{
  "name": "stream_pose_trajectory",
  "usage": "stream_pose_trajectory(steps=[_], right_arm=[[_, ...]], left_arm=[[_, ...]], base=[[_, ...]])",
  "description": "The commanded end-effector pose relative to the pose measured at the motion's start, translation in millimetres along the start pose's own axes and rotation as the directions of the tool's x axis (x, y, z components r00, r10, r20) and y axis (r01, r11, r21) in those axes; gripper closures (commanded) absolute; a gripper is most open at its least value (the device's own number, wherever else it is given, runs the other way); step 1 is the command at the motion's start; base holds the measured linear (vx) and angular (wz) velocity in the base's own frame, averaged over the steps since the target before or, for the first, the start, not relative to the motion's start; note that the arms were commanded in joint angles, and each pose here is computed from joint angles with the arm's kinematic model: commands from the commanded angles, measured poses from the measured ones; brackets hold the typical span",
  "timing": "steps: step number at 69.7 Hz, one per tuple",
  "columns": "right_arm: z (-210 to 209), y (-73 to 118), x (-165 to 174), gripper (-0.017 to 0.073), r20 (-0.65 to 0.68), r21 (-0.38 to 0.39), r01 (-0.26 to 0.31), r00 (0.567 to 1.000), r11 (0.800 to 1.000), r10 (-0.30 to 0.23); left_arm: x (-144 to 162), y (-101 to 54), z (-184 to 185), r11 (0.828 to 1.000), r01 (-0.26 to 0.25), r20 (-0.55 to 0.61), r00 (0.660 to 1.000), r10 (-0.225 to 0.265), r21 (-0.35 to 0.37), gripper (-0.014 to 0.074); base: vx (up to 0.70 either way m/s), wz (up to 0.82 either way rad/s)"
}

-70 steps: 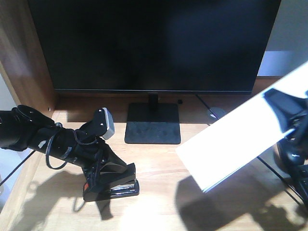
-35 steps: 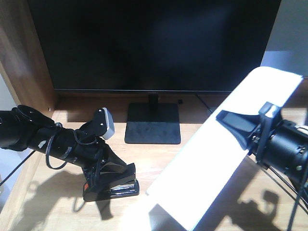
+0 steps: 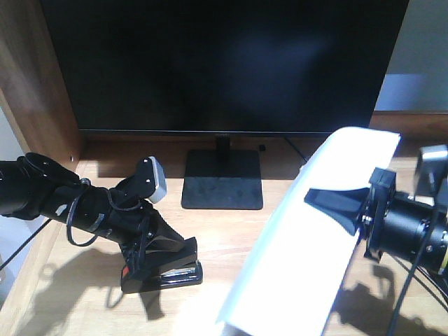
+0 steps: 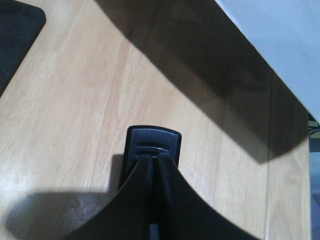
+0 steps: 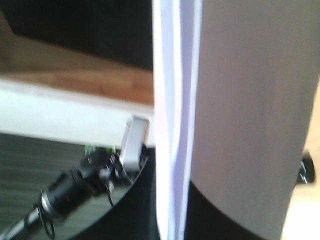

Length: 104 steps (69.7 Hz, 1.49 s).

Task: Grab stapler and paper to desk for stapling
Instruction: 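Lower the paper flat onto the desk beside the stapler, right gripper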

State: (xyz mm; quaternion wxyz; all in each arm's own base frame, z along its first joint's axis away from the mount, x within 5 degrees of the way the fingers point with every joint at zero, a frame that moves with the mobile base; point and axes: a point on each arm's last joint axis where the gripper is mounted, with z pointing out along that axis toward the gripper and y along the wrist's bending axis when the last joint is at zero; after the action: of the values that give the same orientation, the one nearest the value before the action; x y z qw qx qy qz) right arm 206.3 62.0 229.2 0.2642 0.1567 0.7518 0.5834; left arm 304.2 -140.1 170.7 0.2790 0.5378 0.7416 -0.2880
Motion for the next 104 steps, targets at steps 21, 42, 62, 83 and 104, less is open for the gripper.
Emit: stream_pose_trajectory(steps=[21, 42, 62, 83, 104], right_arm=[[12.6, -20.1, -7.0, 0.0565, -0.212, -0.11, -0.059, 0.977, 0.992, 0.035], [20.8, -26.5, -13.3, 0.0565, -0.313, -0.099, -0.015, 0.95, 0.995, -0.016], [29.7, -21.7, -3.3, 0.0565, -0.364, -0.118, 0.005, 0.93, 0.993, -0.048], [39.9, -14.4, 0.6, 0.0565, -0.337, -0.16, -0.012, 0.941, 0.987, -0.044], [40.6, -13.2, -1.8, 0.0565, -0.312, -0.17, -0.021, 0.95, 0.985, -0.034]], left_arm=[[-18.6, -3.2, -10.4, 1.0, -0.015, 0.071, 0.997, 0.016, -0.005, 0.06], [-18.6, -3.2, -10.4, 1.0, -0.015, 0.071, 0.997, 0.016, -0.005, 0.06], [-18.6, -3.2, -10.4, 1.0, -0.015, 0.071, 0.997, 0.016, -0.005, 0.06], [-18.6, -3.2, -10.4, 1.0, -0.015, 0.071, 0.997, 0.016, -0.005, 0.06], [-18.6, -3.2, -10.4, 1.0, -0.015, 0.071, 0.997, 0.016, -0.005, 0.06]], base=[[0.0, 0.0], [0.0, 0.0], [0.0, 0.0], [0.0, 0.0], [0.0, 0.0]])
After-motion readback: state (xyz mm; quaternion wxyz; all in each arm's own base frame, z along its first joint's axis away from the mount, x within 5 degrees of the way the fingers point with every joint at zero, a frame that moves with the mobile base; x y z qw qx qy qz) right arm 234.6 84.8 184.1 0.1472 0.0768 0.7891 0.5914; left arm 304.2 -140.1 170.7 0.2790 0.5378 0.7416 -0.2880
